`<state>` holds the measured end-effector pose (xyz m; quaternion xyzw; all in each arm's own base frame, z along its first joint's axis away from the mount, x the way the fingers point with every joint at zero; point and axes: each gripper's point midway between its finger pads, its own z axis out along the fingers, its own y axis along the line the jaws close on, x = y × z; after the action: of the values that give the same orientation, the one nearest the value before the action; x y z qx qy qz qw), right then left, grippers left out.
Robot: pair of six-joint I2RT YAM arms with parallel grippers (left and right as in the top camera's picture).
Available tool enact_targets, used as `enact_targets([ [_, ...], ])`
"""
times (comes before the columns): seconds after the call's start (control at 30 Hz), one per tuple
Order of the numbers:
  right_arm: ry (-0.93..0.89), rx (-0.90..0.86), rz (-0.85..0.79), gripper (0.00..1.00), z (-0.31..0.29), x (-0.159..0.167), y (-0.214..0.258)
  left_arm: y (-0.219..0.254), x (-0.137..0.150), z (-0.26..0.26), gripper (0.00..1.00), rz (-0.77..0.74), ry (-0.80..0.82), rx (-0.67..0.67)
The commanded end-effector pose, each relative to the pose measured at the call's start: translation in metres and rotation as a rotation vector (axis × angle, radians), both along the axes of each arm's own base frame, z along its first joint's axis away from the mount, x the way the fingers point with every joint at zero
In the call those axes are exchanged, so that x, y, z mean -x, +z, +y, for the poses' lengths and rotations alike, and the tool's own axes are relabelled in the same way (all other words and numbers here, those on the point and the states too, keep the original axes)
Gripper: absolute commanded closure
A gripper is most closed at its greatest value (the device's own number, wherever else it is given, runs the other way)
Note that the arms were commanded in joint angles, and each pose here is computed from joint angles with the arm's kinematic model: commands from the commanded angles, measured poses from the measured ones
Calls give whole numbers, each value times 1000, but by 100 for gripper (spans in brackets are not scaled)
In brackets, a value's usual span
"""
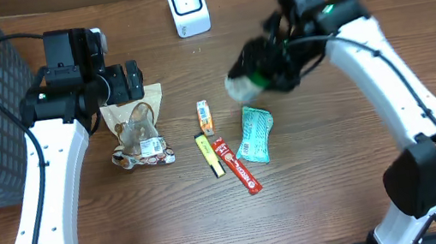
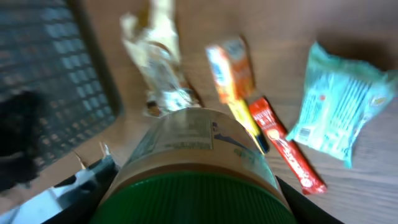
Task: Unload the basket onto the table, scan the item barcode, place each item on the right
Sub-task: 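Raise the green jar and swing it toward the white scanner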
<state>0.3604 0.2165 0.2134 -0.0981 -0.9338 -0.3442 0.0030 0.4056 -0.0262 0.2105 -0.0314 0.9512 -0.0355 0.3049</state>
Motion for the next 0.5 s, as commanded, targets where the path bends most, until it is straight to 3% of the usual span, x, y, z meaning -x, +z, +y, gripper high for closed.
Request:
enact_targets([
  [0.0, 25, -18, -245, 96, 1, -17, 77, 0, -2, -1, 0, -2, 1, 7],
  [0.2, -9, -57, -535, 96, 1, -38, 164, 0, -2, -1, 0, -2, 1, 7],
  [0.47, -72, 100, -905, 96, 11, -101, 192, 0, -2, -1, 0, -2, 1, 7],
])
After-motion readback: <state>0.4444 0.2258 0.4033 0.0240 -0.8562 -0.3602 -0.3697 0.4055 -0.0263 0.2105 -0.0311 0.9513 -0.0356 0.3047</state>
